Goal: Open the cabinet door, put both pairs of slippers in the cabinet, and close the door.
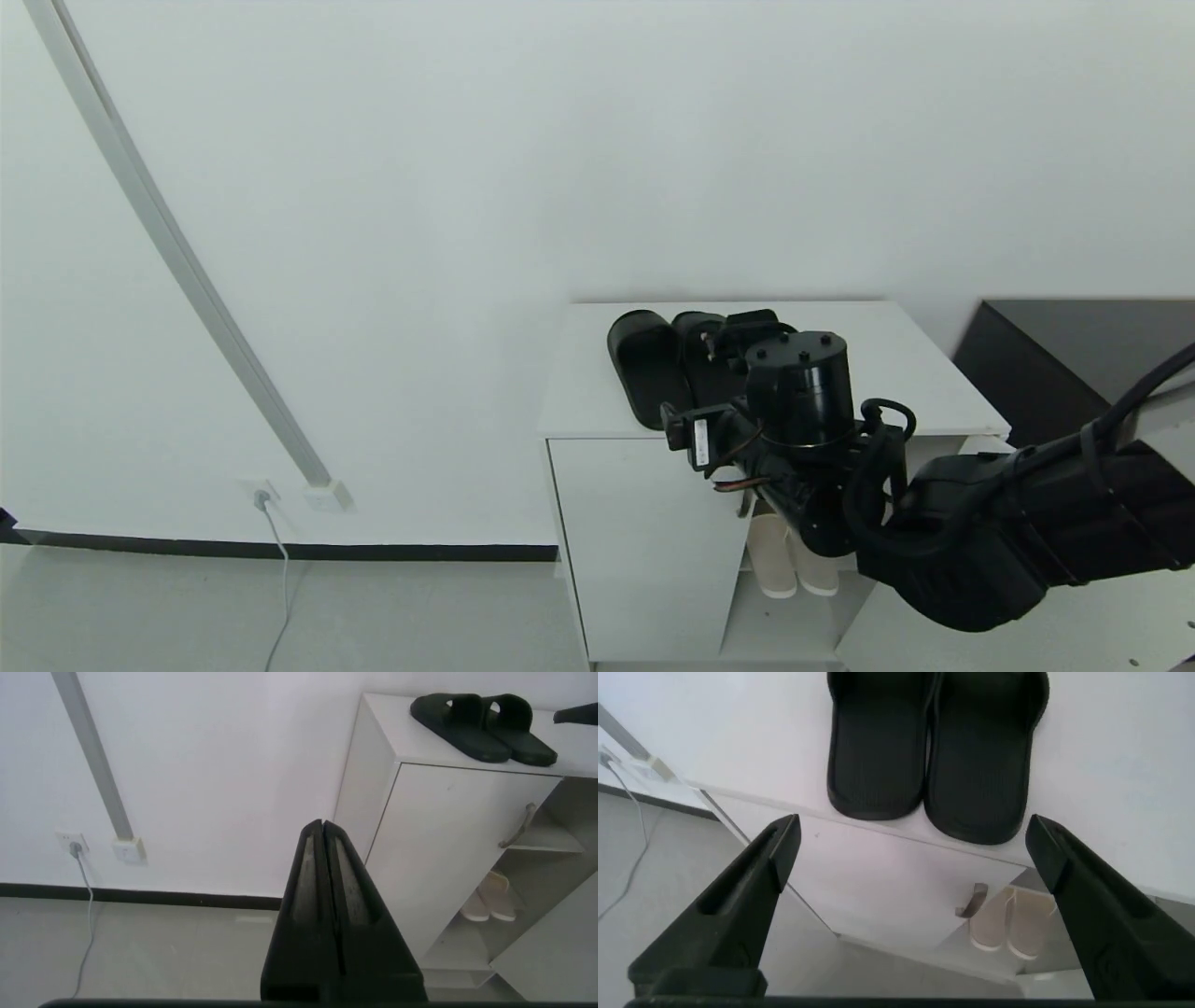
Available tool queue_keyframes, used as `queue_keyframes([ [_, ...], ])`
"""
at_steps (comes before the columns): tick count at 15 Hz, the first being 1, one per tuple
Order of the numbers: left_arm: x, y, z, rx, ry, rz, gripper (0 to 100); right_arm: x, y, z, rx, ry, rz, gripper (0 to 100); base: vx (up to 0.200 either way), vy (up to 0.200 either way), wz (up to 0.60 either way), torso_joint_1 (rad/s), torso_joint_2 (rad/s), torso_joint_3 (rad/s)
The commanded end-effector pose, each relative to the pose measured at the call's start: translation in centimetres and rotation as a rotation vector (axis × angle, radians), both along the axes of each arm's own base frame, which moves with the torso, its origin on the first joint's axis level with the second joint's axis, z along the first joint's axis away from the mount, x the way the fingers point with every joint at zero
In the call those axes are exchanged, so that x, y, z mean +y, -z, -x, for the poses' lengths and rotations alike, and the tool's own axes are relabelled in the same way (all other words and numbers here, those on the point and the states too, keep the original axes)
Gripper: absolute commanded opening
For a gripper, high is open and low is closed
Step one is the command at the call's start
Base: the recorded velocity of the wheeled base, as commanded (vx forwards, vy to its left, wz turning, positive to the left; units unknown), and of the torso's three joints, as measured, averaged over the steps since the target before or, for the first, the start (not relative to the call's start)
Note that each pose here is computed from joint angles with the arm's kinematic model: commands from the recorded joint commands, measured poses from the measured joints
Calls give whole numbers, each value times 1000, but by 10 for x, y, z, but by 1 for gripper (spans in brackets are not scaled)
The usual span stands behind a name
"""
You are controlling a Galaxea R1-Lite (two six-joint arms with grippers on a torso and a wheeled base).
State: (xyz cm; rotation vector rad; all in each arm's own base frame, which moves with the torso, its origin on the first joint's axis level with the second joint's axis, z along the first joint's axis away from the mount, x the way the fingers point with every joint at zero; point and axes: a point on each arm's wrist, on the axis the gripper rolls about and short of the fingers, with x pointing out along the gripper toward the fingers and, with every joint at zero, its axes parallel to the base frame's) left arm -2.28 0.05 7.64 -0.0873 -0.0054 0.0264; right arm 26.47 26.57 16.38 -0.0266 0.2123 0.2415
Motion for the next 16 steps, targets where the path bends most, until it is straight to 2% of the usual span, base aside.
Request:
queue_keyframes([
  [1, 0, 0, 0, 1, 1, 0, 0, 0, -6, 1, -11, 1, -21, 100, 0, 0, 0, 0, 0, 0],
  [3, 0, 0, 0, 1, 1, 3, 0, 2, -3, 2, -5, -2, -22, 100, 0, 0, 0, 0, 0, 0],
  [9, 0, 0, 0, 1, 1, 2, 0, 6, 16, 0, 5, -5, -10, 100, 200, 0, 0, 1, 0, 1],
  [15, 0, 0, 0, 1, 1, 3, 0, 17, 54, -13, 37, -8, 22, 100, 200, 0, 0, 6, 1, 0],
  [16, 0, 0, 0, 1, 1, 3, 0, 19, 61, -19, 25, -4, 16, 100, 0, 0, 0, 0, 0, 0],
])
